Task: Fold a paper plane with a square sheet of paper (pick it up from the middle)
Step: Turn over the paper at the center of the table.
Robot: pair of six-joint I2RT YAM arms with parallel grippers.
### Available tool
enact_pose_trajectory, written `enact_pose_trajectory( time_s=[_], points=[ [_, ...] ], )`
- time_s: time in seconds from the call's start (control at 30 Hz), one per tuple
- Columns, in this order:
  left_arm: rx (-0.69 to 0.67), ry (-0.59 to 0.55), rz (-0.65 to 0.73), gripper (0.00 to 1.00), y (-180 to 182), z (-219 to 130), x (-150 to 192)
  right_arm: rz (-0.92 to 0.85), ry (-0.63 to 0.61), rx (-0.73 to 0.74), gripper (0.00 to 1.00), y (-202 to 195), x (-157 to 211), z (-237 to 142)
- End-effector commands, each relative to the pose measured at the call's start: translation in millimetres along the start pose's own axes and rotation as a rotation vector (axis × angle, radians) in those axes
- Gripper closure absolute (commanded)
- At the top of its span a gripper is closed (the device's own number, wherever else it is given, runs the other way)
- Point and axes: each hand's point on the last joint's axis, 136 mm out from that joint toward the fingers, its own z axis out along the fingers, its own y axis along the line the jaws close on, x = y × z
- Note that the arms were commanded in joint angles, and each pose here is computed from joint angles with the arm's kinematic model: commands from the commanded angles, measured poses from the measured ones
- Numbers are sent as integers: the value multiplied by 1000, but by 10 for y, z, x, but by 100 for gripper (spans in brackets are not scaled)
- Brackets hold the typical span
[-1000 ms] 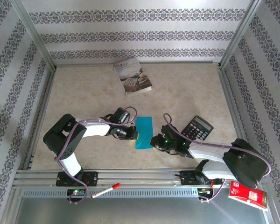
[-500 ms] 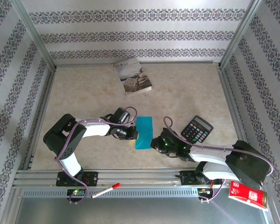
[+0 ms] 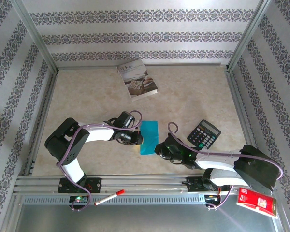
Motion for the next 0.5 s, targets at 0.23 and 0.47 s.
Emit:
enact_pose_trajectory(
  time_s=[0.23, 0.47],
  points=[
    [-87, 23, -63, 89, 151, -68, 89, -68, -68, 36, 100, 17, -211, -42],
    [87, -153, -52, 62, -469, -605, -283, -406, 7, 235, 100, 150, -534, -481]
  ],
)
